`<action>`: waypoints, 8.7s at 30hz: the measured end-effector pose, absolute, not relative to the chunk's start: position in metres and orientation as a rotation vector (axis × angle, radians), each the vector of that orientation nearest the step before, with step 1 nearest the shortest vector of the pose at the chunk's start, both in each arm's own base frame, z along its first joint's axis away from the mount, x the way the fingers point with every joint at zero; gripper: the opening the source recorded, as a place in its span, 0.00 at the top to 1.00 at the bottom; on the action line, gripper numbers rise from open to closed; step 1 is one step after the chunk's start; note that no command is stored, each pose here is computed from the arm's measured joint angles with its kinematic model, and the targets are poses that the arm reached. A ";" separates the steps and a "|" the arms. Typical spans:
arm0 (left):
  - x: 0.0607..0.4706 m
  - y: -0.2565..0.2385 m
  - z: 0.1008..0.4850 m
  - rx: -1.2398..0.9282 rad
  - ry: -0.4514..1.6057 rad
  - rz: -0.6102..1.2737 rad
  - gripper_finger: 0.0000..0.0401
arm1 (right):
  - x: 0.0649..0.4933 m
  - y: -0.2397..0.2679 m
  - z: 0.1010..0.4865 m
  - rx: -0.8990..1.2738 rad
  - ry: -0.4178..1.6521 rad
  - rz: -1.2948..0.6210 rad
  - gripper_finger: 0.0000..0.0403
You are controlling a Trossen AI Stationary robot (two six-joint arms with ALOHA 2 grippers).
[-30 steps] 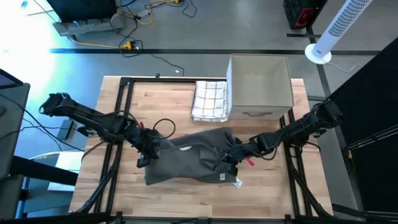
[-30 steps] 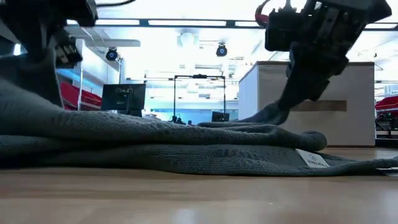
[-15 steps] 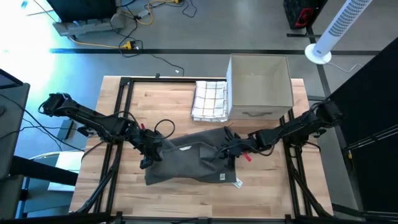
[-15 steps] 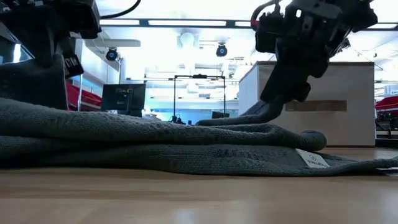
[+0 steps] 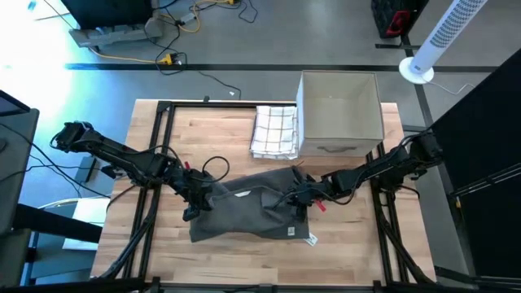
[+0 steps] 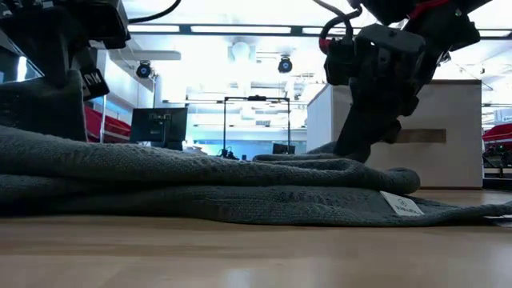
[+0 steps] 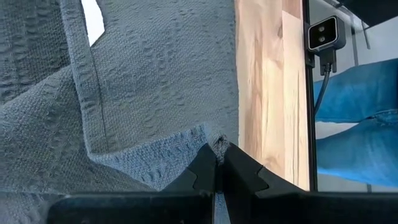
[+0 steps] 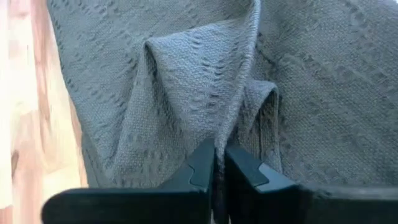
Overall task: Fold towel
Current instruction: Fold the gray towel
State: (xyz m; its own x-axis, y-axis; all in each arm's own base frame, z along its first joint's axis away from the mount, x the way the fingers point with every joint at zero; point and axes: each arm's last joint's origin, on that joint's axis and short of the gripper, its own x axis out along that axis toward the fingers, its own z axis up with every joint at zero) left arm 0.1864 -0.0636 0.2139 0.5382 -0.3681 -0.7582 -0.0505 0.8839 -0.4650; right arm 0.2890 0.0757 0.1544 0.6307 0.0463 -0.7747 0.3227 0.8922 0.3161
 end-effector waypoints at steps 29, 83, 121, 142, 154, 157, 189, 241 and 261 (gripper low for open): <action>0.112 -0.030 0.448 -0.214 -0.033 -0.104 0.99 | 0.236 0.095 0.445 0.184 0.255 0.058 1.00; 0.185 -0.168 0.603 0.062 -0.449 -0.541 0.99 | 0.141 0.230 0.593 -0.621 -0.443 0.194 1.00; 0.152 -0.182 0.614 0.188 -0.673 -0.781 0.99 | 0.114 0.244 0.602 -0.620 -0.648 0.327 1.00; 0.149 -0.182 0.614 0.181 -0.583 -0.589 0.99 | 0.114 0.234 0.608 -0.621 -0.594 0.153 1.00; 0.150 -0.146 0.589 0.356 -0.113 -0.043 0.99 | 0.166 0.208 0.565 -0.472 0.066 -0.409 1.00; 0.152 -0.133 0.582 0.394 -0.031 0.039 0.99 | 0.171 0.203 0.546 -0.448 0.115 -0.453 1.00; 0.184 -0.032 0.444 0.210 0.821 0.236 0.99 | 0.173 0.122 0.412 -0.031 0.516 -0.622 1.00; 0.189 -0.082 0.274 -0.446 1.023 -0.290 0.99 | 0.188 0.160 0.232 0.396 0.921 -0.013 1.00; 0.198 -0.135 0.199 -0.621 1.157 -0.484 0.99 | 0.215 0.195 0.183 0.419 1.147 0.352 1.00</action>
